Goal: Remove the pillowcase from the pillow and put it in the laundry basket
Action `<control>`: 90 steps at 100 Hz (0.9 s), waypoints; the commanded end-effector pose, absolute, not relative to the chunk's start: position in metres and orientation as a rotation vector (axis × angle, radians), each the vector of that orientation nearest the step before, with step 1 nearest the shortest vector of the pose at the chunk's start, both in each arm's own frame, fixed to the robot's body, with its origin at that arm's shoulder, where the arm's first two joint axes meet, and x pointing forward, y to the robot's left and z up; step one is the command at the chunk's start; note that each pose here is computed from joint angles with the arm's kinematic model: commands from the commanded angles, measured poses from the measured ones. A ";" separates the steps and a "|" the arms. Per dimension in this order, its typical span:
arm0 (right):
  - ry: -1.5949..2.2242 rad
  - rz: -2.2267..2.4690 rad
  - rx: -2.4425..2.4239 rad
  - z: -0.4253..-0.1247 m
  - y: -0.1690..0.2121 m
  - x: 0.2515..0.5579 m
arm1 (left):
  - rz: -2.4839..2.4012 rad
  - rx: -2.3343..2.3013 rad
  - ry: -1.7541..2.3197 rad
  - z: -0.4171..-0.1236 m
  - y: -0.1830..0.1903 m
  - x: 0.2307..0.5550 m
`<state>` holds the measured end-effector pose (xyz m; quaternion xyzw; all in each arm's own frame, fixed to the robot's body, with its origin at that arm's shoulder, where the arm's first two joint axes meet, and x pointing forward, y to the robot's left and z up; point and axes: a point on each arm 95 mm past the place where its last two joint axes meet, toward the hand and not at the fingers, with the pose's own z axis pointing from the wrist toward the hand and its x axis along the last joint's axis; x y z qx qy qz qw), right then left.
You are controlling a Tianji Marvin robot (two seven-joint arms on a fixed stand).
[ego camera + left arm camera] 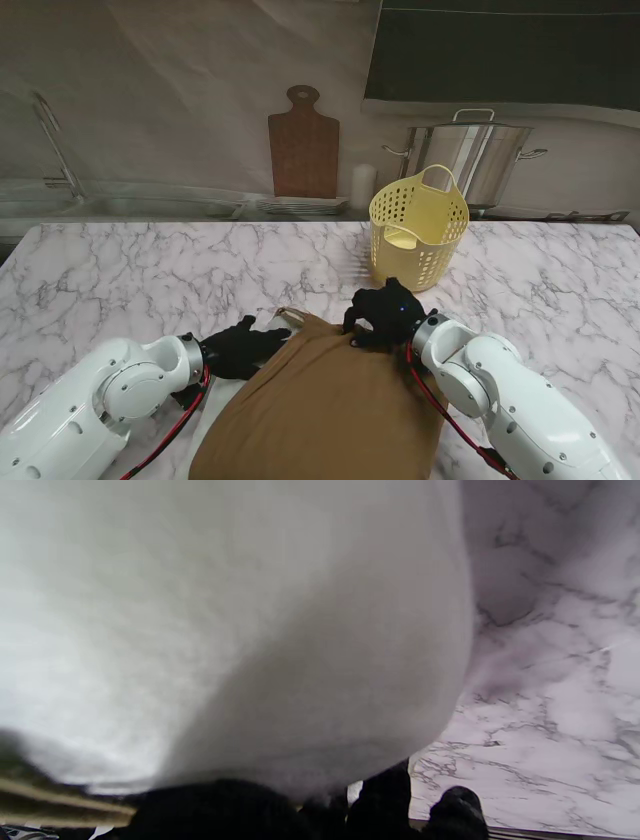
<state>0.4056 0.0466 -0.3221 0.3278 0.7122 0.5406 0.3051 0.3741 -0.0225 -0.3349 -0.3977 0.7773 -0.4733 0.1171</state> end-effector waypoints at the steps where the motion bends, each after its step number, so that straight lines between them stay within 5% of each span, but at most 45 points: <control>1: 1.895 1.386 0.891 -0.330 0.033 0.398 | -1.273 -1.227 2.339 -0.357 -0.009 0.365; 90: 1.902 1.503 0.986 -0.332 0.054 0.401 | -1.292 -1.222 2.333 -0.359 -0.009 0.365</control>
